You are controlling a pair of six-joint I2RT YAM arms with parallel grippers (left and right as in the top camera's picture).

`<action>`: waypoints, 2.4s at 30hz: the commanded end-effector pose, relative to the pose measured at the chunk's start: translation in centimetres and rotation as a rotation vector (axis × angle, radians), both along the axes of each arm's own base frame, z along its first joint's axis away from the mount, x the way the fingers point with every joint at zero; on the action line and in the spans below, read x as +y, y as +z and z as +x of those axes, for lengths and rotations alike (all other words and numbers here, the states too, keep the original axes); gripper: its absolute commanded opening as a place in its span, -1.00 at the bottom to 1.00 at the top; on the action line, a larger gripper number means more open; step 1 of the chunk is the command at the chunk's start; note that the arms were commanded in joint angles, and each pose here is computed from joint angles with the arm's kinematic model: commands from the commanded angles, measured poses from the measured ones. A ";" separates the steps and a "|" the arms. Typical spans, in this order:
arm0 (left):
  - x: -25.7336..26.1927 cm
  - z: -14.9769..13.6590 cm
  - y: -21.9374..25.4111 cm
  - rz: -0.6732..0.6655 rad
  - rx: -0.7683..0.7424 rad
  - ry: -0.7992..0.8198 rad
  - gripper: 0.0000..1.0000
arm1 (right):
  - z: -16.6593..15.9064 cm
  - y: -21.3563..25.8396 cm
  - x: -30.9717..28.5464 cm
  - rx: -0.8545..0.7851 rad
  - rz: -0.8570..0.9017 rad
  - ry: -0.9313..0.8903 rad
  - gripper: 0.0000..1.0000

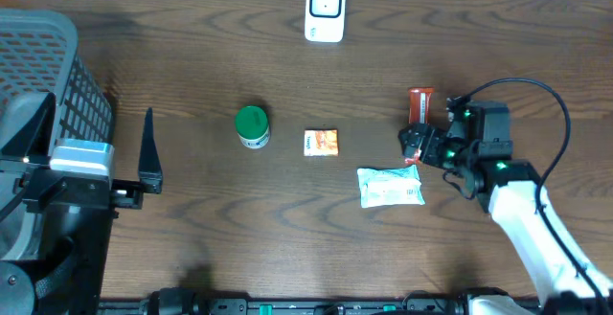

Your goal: Scan the item barcode

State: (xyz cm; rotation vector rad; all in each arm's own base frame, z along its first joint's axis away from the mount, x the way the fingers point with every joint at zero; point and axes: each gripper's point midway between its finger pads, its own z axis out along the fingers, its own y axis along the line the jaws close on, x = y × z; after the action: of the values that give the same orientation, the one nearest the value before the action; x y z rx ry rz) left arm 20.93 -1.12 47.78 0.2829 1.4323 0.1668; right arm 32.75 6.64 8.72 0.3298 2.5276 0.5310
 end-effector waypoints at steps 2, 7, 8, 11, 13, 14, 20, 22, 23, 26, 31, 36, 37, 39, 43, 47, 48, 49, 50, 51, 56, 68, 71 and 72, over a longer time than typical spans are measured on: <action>-0.1 0.0 -0.1 -0.004 0.000 -0.009 0.85 | 0.9 -3.0 -1.3 0.021 -0.041 0.082 0.98; -0.1 0.0 0.0 -0.003 -0.003 -0.009 0.85 | 2.2 -6.3 -1.2 0.051 -0.037 0.091 0.99; -0.1 0.0 0.0 -0.003 -0.003 -0.010 0.85 | 2.4 -7.0 -1.2 0.057 -0.036 0.091 0.99; -0.1 0.0 0.0 -0.003 -0.003 -0.009 0.85 | 2.1 -9.0 -1.2 0.104 -0.034 0.092 0.98; -0.1 0.0 0.0 -0.003 -0.003 -0.009 0.85 | 1.7 -10.1 -1.2 0.137 -0.036 0.099 0.94; -0.1 0.0 0.0 -0.003 -0.003 -0.009 0.85 | 1.4 -10.7 -1.2 0.153 -0.039 0.105 0.91; -0.1 0.0 0.0 -0.003 -0.003 -0.009 0.85 | 1.3 -11.7 -2.2 0.169 -0.100 0.093 0.97; -0.1 0.0 0.0 -0.003 -0.003 -0.009 0.85 | 1.6 -11.7 -2.7 0.161 -0.127 0.078 0.98; -0.1 0.0 0.0 -0.003 -0.003 -0.009 0.85 | 1.6 -11.8 -3.0 0.163 -0.140 0.071 0.98; -0.1 0.0 0.0 -0.003 -0.003 -0.009 0.85 | 1.3 -12.5 -3.3 0.183 -0.158 0.068 0.98; -0.1 0.0 0.0 -0.003 -0.003 -0.009 0.85 | 0.5 -15.2 -3.5 0.246 -0.167 0.070 0.82; -0.1 0.0 0.0 -0.003 -0.003 -0.009 0.85 | -0.8 -18.4 -3.5 0.322 -0.159 0.067 0.02; -0.1 0.0 0.0 -0.003 -0.003 -0.009 0.85 | -1.1 -18.8 -3.4 0.337 -0.156 0.063 -0.32; -0.1 0.0 0.0 -0.003 -0.003 -0.009 0.85 | -1.6 -19.4 -3.2 0.360 -0.143 0.068 -0.76; -0.1 0.0 0.0 -0.003 -0.003 -0.009 0.85 | -2.1 -19.3 -2.6 0.377 -0.105 0.084 -0.24; -0.1 0.0 0.0 -0.003 -0.003 -0.009 0.85 | -2.4 -18.7 -2.6 0.392 -0.098 0.070 0.99; -0.1 0.0 0.0 -0.003 -0.003 -0.009 0.85 | -2.3 -18.4 -2.5 0.392 -0.094 0.063 0.99; -0.1 0.0 0.0 -0.003 -0.003 -0.009 0.85 | -2.3 -18.2 -2.5 0.391 -0.094 0.061 0.99; -0.1 0.0 0.0 -0.003 -0.003 -0.009 0.85 | -2.3 -17.9 -2.6 0.389 -0.095 0.061 0.98; -0.1 0.0 0.0 -0.003 -0.003 -0.009 0.85 | -2.5 -17.6 -2.6 0.393 -0.095 0.061 0.98; -0.1 0.0 0.0 -0.003 -0.003 -0.009 0.85 | -4.5 -17.4 -3.1 0.484 -0.113 0.025 0.98; -0.1 0.0 0.0 -0.003 -0.003 -0.009 0.85 | -5.9 -18.8 -5.0 0.507 -0.200 -0.062 0.30; -0.1 -0.1 0.0 -0.003 -0.004 -0.009 0.85 | -6.8 -19.7 -4.9 0.511 -0.199 -0.062 -0.24; -0.1 -0.1 0.0 -0.002 -0.005 -0.009 0.85 | -7.2 -19.9 -4.9 0.520 -0.199 -0.061 -0.51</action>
State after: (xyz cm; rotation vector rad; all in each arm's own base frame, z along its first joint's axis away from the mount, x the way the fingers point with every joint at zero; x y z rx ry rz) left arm 20.93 -1.12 47.81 0.2829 1.4308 0.1671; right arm 38.22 3.02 -1.07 0.3047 2.6092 0.3187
